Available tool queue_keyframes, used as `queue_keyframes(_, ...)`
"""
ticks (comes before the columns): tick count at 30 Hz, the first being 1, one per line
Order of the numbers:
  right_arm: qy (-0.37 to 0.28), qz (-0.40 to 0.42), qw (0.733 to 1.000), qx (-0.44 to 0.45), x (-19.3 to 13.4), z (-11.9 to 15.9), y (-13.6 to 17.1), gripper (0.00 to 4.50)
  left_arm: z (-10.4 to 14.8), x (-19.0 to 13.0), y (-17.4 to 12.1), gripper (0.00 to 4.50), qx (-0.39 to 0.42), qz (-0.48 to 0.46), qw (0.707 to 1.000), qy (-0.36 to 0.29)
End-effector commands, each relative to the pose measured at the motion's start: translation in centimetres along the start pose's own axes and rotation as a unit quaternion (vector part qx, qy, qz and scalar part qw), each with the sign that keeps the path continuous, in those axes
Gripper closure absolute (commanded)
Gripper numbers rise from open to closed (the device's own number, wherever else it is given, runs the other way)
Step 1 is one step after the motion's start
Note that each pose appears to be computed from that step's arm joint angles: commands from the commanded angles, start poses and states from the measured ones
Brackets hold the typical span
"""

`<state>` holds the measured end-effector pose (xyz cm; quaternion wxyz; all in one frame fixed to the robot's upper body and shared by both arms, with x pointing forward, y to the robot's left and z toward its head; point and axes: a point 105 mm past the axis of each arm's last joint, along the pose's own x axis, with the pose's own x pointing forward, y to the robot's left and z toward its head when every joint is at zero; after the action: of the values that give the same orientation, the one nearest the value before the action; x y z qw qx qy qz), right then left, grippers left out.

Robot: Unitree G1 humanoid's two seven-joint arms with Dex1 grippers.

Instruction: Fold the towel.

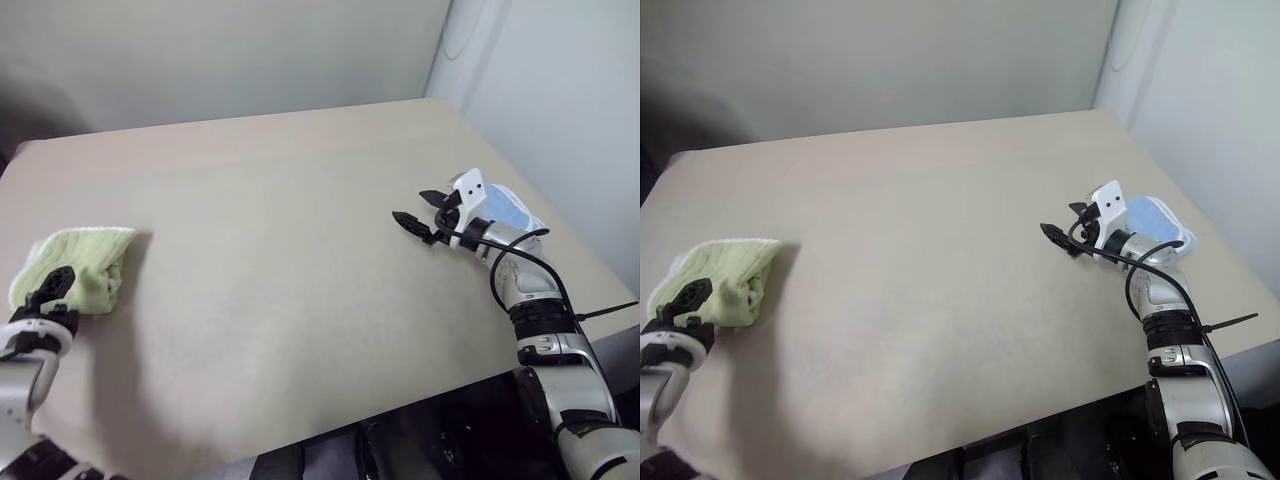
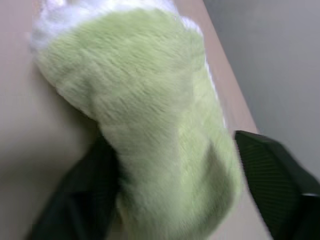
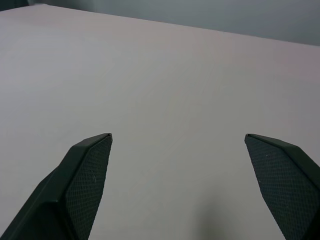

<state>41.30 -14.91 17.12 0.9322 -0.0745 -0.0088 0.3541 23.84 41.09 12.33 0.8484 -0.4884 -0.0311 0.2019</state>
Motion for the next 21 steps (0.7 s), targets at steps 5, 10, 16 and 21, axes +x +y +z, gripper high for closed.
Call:
queue_keyframes(5, -0.029, 0.002, 0.999, -0.019, -0.1, 1.9, -0.1, 0.0, 0.1, -5.5, 1.2, 0.06, 0.193, -0.037, 0.978, 0.073)
queue_keyframes(10, -0.029, 0.007, 1.0, -0.003, -0.7, 1.7, -0.5, 0.0, 1.0, -9.0, -3.6, 0.06, 0.375, -0.15, 0.914, 0.032)
queue_keyframes(16, -0.033, 0.033, 0.999, 0.008, -0.6, 1.9, 0.0, 0.0, -2.7, -6.5, -10.4, 0.06, 0.468, -0.268, 0.842, 0.031)
queue_keyframes(21, -0.03, 0.034, 0.999, 0.007, -0.7, 1.4, 0.3, 0.0, -5.9, -3.2, -12.8, 0.06, 0.493, -0.304, 0.815, 0.022)
